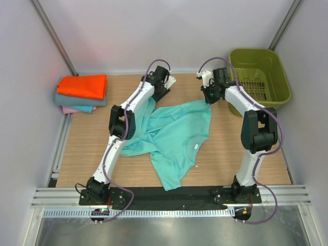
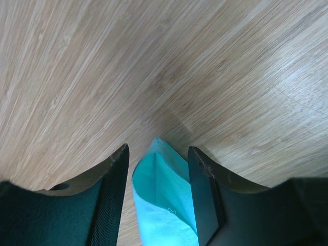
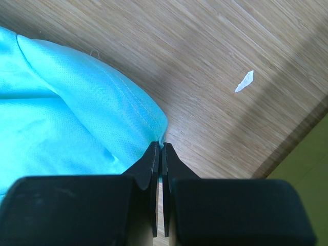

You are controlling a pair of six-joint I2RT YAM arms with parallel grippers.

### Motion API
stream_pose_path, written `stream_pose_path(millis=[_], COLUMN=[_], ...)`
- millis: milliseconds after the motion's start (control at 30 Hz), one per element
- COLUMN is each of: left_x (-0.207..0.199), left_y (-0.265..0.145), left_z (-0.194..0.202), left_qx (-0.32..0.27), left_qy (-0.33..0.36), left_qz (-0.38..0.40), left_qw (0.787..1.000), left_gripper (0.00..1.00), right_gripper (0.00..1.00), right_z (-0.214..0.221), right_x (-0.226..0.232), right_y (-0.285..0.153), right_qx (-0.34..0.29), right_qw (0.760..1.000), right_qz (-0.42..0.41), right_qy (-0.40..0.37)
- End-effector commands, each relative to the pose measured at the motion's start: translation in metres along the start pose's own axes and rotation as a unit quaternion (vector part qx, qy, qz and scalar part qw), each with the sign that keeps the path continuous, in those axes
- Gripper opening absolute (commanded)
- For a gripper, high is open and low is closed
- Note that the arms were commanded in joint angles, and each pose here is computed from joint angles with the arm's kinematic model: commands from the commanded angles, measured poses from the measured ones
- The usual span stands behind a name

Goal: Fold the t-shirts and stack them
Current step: Flatten the tshirt out

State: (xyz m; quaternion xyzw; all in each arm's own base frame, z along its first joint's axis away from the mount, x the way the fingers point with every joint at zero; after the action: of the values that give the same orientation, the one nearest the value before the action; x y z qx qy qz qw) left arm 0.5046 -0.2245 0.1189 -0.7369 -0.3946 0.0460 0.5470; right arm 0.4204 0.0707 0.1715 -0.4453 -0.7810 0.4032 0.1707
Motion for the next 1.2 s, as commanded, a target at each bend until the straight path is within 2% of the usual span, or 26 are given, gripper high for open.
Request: stream_pose_path(millis=[0,333,533,667,767,800,1033,1167], left_x=[0.004,0.012,0.026,0.047,0.075,0.086,0.138,0.15], left_y=[0.002,-0.003,-0.035,-0.088,-0.155,-0.192,-0.304,-0.337], left_z=[0.004,0.0,-0.021,-0.047,-0.056,-0.056,-0.001,0.031], left_qx=[0.004,-0.013,-0.067,-0.151,-0.218,-0.246,-0.295,-0.295], left_qy=[-0.009,-0.03,-0.051,-0.073,-0.098,-0.108,-0.157,-0.169], left_qz=[0.001,-0.008,-0.018,-0.029,-0.054,-0.068,-0.11,-0.119], left_qw=[1.0,0.999,0.996,0.985,0.97,0.961,0.936,0.933], left_gripper=[0.5,0.31,0.2,0.14,0.12,0.11,0.08,0.08], right_gripper=[0.01,0.01,0.01,0.01,0.01,0.01,0.01,0.01], right_z=[-0.016,-0.017,-0.018,-0.023,-0.035,-0.039,-0.082,-0.107], right_x=[-0.002,-0.002,-0.002,-0.008,-0.025,-0.03,-0.074,-0.081], right_y=[-0.017,-0.014,-0.016,-0.024,-0.046,-0.053,-0.126,-0.167], right_qx=[-0.038,-0.039,-0.039,-0.045,-0.067,-0.076,-0.154,-0.202], right_qw=[0.999,0.999,0.999,0.998,0.994,0.993,0.975,0.962], right_qz=[0.018,0.016,0.017,0.046,0.083,0.09,0.136,0.147], right_qy=[-0.011,-0.008,-0.009,-0.005,0.019,0.026,0.088,0.11])
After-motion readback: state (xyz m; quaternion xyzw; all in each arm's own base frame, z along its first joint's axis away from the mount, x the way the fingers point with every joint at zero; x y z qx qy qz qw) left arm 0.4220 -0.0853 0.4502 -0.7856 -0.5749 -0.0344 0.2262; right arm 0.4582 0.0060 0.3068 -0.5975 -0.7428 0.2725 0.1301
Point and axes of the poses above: each gripper's point midway between its finger pads, its own y axis out along the fingers, its own x axis along the line the jaws close on, z = x × y, the point moved 9 cm from there along -y, back along the fingers, and after that the axes turned 2 degrees about y, right-handed, at the moved point
